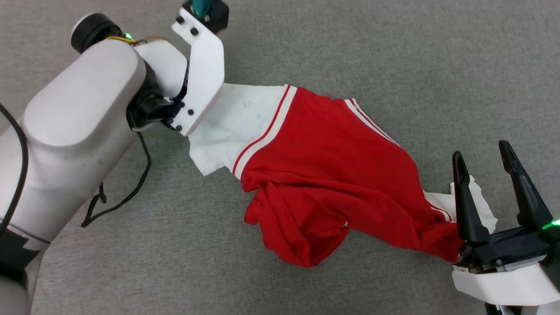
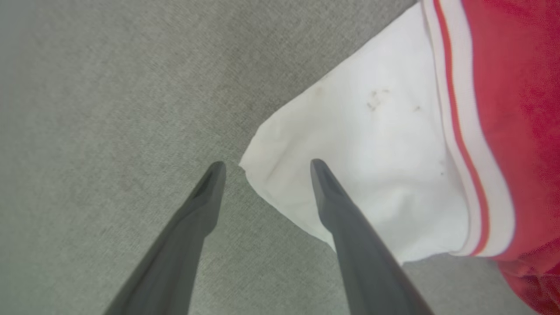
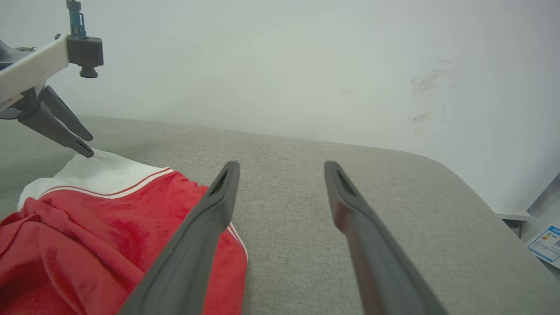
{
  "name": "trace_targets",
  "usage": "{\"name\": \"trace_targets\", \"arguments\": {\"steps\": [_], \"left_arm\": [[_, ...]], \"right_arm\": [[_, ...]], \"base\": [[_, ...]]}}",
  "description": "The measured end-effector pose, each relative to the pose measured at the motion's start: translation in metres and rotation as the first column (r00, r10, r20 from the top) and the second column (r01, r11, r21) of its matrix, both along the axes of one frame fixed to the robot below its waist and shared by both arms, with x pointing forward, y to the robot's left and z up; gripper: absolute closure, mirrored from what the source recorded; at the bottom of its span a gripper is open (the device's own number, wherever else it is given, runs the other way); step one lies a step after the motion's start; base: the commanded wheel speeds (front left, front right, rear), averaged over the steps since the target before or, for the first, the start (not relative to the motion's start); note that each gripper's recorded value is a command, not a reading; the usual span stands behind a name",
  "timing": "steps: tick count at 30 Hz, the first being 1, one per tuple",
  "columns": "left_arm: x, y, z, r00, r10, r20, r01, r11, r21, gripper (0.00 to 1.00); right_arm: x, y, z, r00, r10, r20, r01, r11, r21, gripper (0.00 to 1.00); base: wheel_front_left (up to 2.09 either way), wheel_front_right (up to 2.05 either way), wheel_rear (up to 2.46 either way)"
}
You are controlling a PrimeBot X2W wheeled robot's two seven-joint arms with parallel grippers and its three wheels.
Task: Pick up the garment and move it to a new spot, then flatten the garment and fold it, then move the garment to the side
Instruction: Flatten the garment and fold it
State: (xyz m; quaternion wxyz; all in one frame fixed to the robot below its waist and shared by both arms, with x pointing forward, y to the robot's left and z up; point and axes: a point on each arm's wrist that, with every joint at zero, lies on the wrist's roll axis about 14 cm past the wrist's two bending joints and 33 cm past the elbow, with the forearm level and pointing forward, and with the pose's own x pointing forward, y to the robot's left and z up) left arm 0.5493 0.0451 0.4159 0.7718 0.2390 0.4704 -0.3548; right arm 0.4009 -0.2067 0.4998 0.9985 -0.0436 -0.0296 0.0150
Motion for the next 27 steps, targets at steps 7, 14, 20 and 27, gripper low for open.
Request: {"name": "trace_targets", "arguments": {"steps": [7,14,20,27], "left_arm": [[-0.015,0.004,-0.041,0.989,-0.071,-0.129,0.086,0.989,0.116,0.0],[-0.015,0.007,-0.037,0.993,-0.087,-0.079,0.094,0.992,0.084,1.0],[-0.003,0.063,-0.01,0.999,0.05,0.019,-0.051,0.995,0.091,1.0],[-0.03,0.17,-0.006,0.956,0.291,0.029,-0.291,0.939,0.181,1.0]], "right_arm": [[0.005,-0.003,-0.014,0.999,-0.01,-0.035,0.01,1.0,-0.006,0.0],[0.009,-0.002,-0.012,1.0,-0.002,-0.021,0.001,1.0,-0.019,0.0],[0.008,0.005,-0.004,1.0,0.026,0.005,-0.025,1.0,-0.013,0.0],[0.007,0.021,0.008,0.996,0.08,0.031,-0.08,0.997,-0.003,0.0]], "base": [[0.0,0.0,0.0],[0.0,0.0,0.0],[0.0,0.0,0.0],[0.0,0.0,0.0]]}}
